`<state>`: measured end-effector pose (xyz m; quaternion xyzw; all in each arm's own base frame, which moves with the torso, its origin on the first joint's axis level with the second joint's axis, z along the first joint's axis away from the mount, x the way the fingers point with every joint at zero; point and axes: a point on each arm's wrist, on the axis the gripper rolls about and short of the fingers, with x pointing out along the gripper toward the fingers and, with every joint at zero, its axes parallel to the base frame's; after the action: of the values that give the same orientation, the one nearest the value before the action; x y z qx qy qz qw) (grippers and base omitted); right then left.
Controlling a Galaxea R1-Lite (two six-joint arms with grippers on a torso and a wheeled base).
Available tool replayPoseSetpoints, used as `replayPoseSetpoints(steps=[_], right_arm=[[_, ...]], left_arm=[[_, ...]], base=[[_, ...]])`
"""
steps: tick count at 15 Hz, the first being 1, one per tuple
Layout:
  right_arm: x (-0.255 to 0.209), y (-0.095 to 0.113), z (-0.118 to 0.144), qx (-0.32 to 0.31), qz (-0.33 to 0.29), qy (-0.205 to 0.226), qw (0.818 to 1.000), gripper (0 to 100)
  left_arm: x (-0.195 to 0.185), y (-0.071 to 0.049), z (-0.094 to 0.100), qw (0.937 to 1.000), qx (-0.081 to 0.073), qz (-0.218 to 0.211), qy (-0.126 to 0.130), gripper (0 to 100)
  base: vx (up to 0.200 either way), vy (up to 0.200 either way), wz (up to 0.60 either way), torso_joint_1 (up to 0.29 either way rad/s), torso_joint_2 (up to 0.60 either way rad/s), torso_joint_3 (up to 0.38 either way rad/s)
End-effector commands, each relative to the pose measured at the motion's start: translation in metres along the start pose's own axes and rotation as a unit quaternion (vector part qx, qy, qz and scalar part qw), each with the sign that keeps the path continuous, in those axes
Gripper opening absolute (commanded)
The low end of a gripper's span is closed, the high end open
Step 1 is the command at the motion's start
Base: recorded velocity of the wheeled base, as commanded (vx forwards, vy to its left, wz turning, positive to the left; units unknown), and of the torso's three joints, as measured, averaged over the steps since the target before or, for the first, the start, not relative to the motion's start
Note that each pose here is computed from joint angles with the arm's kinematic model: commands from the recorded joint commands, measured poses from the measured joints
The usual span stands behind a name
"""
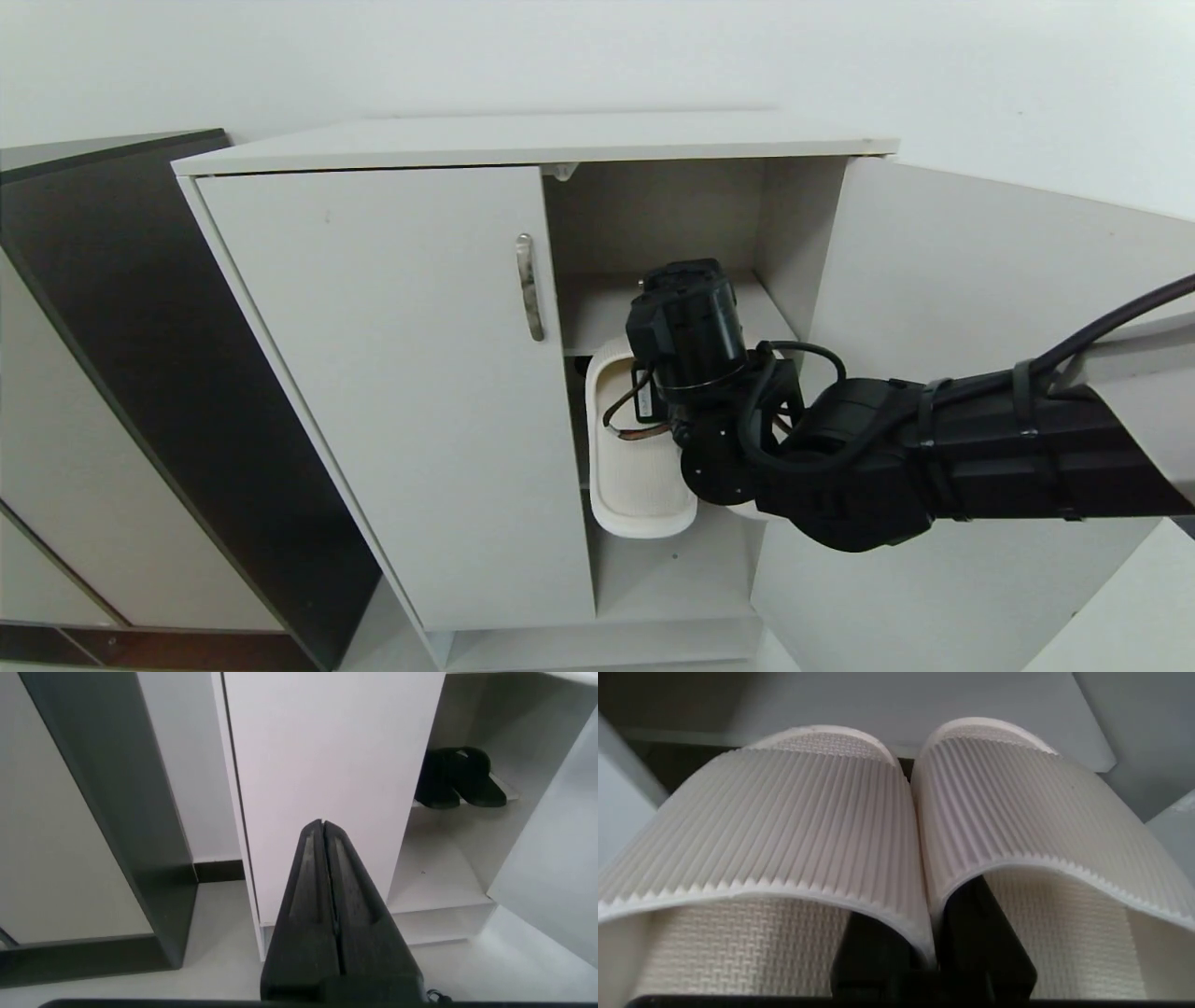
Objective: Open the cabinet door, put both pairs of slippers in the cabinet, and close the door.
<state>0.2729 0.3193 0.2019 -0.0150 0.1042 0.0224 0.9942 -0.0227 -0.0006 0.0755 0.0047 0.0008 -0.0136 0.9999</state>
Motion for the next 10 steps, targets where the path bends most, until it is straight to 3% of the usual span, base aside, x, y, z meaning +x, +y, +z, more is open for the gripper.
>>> replayPoseSetpoints(steps=[1, 10], right_arm=[[0.0034, -0.0003, -0.0012, 0.0, -0.003, 0.0, 1.0, 0], [0.0038, 0.003, 0.0073, -0.005, 0.0, -0.011, 1.0, 0]], left_arm=[[0.0, 0.0, 0.0, 1.0, 0.0, 0.0, 0.0, 0], [0.0, 0.0, 0.0, 1.0, 0.001, 0.0, 0.0, 0]], base=[[0.0, 0.0, 0.0, 0.0, 0.0, 0.0], [0.2, 0.0, 0.0, 0.001, 0.0, 0.005]])
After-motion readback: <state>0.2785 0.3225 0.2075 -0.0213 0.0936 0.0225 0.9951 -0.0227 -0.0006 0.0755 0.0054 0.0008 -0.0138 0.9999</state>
